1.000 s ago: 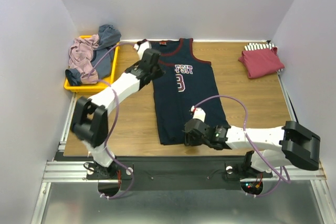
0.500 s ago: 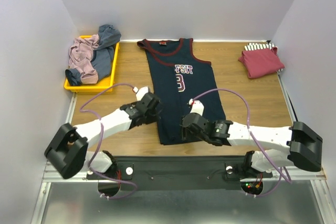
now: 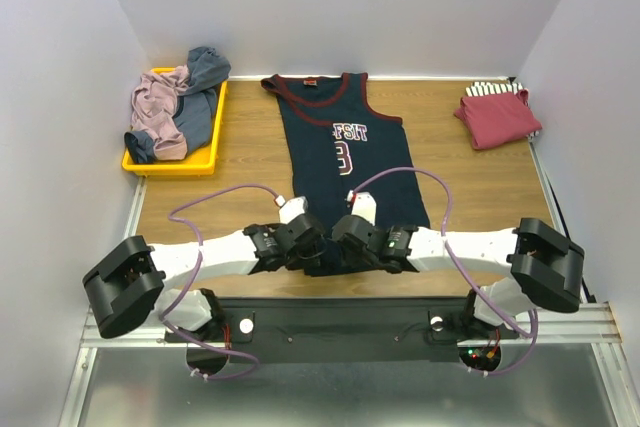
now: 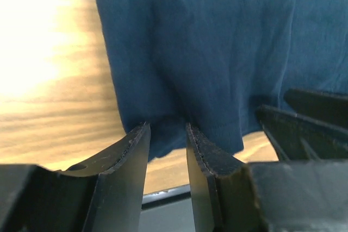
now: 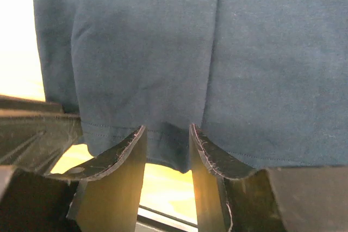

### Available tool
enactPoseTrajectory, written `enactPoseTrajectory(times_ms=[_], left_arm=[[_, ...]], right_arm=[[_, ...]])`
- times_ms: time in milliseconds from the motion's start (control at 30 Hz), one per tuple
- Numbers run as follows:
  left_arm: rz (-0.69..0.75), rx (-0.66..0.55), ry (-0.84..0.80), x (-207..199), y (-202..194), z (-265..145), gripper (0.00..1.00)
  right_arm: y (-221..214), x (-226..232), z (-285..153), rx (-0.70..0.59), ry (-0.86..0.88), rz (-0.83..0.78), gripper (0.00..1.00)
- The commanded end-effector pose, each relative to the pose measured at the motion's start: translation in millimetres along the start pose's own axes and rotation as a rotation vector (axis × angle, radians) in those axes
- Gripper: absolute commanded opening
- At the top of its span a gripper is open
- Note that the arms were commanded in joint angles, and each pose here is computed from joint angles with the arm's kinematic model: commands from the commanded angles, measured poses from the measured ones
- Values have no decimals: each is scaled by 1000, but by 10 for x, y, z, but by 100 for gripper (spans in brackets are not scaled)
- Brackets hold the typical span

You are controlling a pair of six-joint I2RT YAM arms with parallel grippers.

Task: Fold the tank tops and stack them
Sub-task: Fold the tank top

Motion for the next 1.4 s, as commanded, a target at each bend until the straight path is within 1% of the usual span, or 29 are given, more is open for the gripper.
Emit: enactPoseTrajectory(times_ms=[0, 133, 233, 267, 333, 367, 433, 467, 600, 767, 933, 1167, 1333, 1367], left_arm=[[-17, 5, 33, 67, -87, -14, 45], [-6, 15, 56, 84, -137, 0, 45], [0, 11, 116, 137, -164, 23, 39], [3, 14, 134, 156, -179, 36, 35], [13, 5, 162, 165, -179, 54, 30], [16, 6, 172, 173, -184, 61, 26], [23, 9, 193, 182, -197, 76, 20], [25, 14, 205, 195, -212, 95, 14], [9, 11, 225, 246, -235, 85, 1], [-28, -18, 259, 317, -204, -6, 0], [-118, -18, 275, 382, -223, -94, 0], [-235, -13, 185, 347, -156, -221, 0], [-288, -21, 139, 402, -94, -291, 0], [-290, -24, 135, 404, -84, -302, 3]], right_arm=[[92, -9, 7, -47, -22, 13, 42], [43, -31, 47, -33, -29, 11, 41], [0, -50, 80, -23, -33, 10, 40], [-9, -50, 87, -19, -33, 9, 39], [-33, -62, 105, -14, -34, 11, 39], [-53, -73, 119, -8, -38, 6, 39], [-86, -92, 139, 1, -42, 7, 39], [-96, -101, 145, 2, -44, 4, 38], [-159, -150, 173, 16, -53, 3, 36], [-224, -197, 196, 33, -58, -1, 35], [-240, -211, 199, 34, -56, 4, 35], [-265, -214, 212, 42, -50, 5, 34], [-271, -199, 207, 49, -35, 7, 34], [-267, -188, 202, 50, -29, 8, 34]])
Point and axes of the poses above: each gripper's point midway between its finger pads, its own z axis out along the fingers, its own x axis along the line the jaws close on, y = z × x, the point moved 7 cm from there along -z, back along the fingers, and after that the axes turned 3 degrees about z, right-handed, at the moved point
